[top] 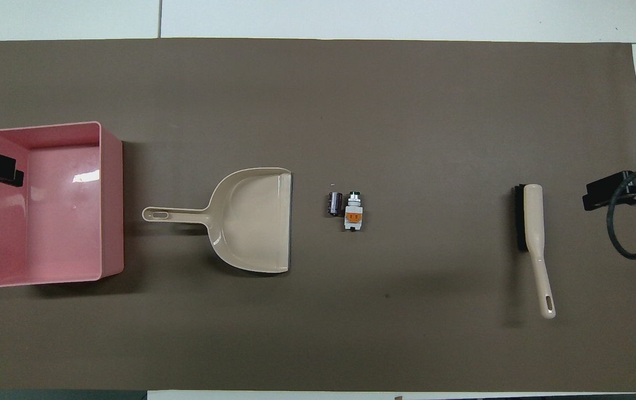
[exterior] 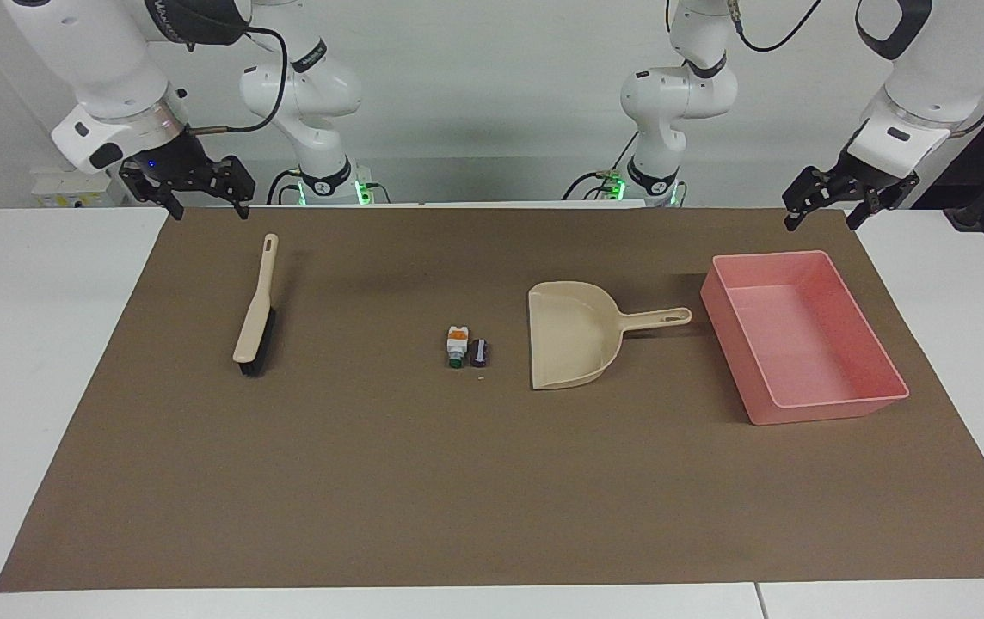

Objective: Clean e-waste and dump in bin

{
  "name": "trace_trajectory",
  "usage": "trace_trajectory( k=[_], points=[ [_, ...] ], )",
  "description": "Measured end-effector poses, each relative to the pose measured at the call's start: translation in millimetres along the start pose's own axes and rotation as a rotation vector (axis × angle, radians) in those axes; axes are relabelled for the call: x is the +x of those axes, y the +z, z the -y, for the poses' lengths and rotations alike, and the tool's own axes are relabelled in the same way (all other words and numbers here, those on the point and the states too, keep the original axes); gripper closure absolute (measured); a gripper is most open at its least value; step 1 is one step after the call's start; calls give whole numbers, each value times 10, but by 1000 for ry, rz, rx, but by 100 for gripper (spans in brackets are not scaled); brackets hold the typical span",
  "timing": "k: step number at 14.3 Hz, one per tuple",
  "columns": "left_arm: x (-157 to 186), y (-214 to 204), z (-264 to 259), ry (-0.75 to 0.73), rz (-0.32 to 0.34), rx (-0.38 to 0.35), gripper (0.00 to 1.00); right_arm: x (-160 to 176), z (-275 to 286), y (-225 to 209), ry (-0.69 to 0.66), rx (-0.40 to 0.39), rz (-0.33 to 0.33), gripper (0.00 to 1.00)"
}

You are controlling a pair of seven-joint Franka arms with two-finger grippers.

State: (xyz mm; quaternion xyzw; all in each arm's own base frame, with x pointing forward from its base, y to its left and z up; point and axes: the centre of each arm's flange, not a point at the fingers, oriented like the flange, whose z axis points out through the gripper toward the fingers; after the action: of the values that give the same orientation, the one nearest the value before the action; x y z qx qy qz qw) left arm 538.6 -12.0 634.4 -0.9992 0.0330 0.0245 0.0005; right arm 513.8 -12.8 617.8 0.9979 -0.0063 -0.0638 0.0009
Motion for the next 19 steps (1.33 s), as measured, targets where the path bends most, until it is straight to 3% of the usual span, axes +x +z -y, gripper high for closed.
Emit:
trace_trajectory(
  k=[12,16,19],
  points=[
    [9,2,-26,29,-6,-1,1,0,-1,2,0,0,0,0],
    [64,69,-86,395,-32,5,1,-11,2,82,0,1,18,0],
    [129,178,-229,712,-76,27,1,-110,12,500,-3,4,16,1]
  ],
)
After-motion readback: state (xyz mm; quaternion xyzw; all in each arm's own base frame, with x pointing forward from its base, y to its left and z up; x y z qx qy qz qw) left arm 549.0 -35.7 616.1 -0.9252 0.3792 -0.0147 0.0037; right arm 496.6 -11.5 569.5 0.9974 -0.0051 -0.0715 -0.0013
